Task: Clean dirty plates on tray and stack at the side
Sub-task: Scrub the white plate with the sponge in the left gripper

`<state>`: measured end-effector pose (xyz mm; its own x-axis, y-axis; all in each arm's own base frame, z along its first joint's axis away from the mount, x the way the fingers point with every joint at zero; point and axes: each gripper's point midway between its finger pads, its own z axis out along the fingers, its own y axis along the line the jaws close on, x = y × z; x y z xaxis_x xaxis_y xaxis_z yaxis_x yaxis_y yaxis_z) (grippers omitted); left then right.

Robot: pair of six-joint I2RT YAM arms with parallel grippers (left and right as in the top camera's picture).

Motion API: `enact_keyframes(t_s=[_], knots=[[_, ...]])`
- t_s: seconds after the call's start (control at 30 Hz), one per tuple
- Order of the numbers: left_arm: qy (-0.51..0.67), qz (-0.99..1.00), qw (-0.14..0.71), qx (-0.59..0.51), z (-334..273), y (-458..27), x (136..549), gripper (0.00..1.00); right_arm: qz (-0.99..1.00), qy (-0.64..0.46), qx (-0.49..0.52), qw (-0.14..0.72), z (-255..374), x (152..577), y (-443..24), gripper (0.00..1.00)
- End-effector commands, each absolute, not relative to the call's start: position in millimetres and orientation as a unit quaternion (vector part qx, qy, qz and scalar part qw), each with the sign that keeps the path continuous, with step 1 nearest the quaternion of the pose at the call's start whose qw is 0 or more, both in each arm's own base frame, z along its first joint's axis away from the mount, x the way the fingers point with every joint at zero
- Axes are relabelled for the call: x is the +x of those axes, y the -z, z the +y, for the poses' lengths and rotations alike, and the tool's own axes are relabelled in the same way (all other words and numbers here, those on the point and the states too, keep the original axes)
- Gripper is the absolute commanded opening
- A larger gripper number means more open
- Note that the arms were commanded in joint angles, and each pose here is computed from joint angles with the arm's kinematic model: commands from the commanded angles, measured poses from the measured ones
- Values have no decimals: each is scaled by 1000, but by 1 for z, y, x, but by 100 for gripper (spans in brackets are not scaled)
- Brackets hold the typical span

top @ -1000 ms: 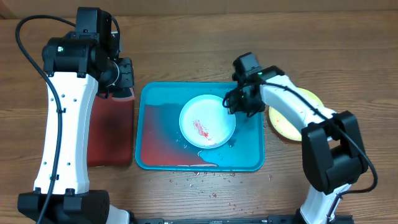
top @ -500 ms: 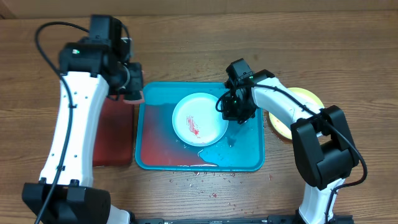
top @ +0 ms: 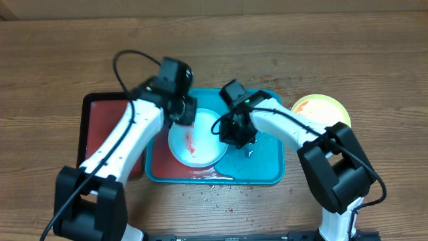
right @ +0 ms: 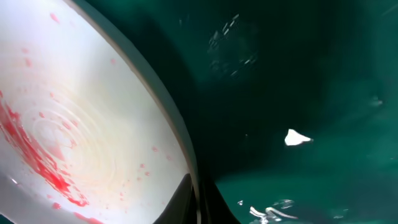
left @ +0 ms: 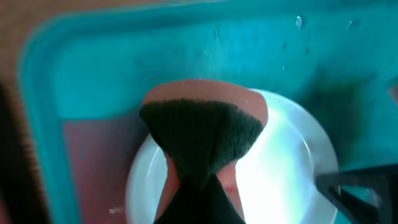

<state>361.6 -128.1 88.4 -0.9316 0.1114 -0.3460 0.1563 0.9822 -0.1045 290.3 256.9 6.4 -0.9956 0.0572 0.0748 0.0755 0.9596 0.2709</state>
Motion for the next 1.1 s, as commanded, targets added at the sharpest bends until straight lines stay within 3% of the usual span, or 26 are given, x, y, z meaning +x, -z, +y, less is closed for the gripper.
enact_keyframes(t_s=[0.0,0.37,0.6,0.73,0.9,1.07], knots=[[46,987,150,22,-117,-58,344,4,-992,105,-51,45,248,278,11,4],[38,993,111,-7,-102,4,299,4,-992,110,-50,39,250,281,11,4],[281,941,64,175,-185,-22,266,4,-992,111,-50,40,250,280,11,4],[282,937,77,190,-186,-24,270,4,-992,111,-50,40,250,280,11,4],[97,981,146,89,-129,-6,315,4,-992,111,-50,40,250,280,11,4],[-104,965,242,-10,-59,-22,354,4,-992,111,-50,40,250,280,11,4]])
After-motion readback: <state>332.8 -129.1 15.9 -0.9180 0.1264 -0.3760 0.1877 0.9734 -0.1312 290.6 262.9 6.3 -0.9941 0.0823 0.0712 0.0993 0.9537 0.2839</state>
